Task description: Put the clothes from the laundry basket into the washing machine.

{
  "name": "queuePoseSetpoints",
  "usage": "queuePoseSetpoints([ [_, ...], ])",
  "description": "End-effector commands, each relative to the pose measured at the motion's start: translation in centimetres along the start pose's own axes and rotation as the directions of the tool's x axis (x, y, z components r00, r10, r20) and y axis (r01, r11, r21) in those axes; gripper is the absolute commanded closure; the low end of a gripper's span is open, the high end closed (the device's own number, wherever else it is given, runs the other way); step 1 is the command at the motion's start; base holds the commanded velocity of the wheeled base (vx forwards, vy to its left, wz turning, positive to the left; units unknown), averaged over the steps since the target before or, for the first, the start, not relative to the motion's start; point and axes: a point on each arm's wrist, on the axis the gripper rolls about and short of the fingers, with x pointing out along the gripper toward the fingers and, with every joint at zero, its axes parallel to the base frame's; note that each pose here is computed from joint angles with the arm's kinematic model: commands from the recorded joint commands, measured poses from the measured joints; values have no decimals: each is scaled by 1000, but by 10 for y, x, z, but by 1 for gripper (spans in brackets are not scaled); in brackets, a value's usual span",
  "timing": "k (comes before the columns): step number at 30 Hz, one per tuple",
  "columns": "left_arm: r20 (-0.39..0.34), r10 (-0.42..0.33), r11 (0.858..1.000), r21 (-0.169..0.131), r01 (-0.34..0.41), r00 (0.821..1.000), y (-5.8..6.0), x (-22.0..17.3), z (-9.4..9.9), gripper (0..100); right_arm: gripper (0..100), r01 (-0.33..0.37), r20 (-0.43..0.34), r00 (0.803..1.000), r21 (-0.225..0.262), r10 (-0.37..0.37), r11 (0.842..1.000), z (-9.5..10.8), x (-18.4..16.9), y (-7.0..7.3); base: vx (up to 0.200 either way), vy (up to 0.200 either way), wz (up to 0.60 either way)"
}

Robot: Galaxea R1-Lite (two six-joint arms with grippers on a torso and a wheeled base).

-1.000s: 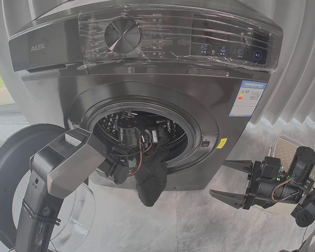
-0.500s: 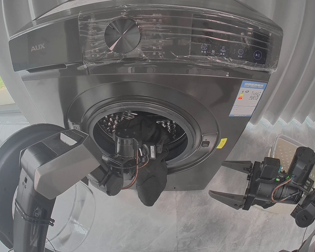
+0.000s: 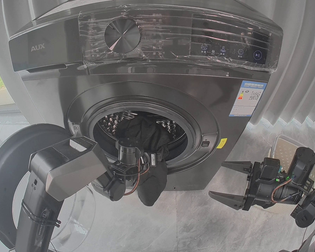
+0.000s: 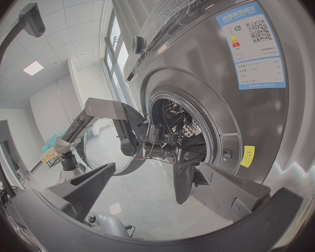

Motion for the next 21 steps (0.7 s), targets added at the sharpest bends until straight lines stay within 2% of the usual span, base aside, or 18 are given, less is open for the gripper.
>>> queuePoseSetpoints([
  [1,-10,5,1000,3,-5,1000,1,5,-9,100,0,-1,0,1000,0,1,1000,0,0,0,0,0,0],
  [14,-2,7,1000,0,-7,1000,2,10,-11,100,0,-13,5,1000,-4,13,1000,1,2,3,0,0,0],
  [18,69,-2,1000,-18,3,998,-1,15,7,100,0,-13,6,1000,-5,13,1000,1,2,3,0,0,0],
  [21,177,2,999,-46,6,984,-5,23,38,100,0,-13,7,1000,-6,13,1000,2,2,3,0,0,0],
])
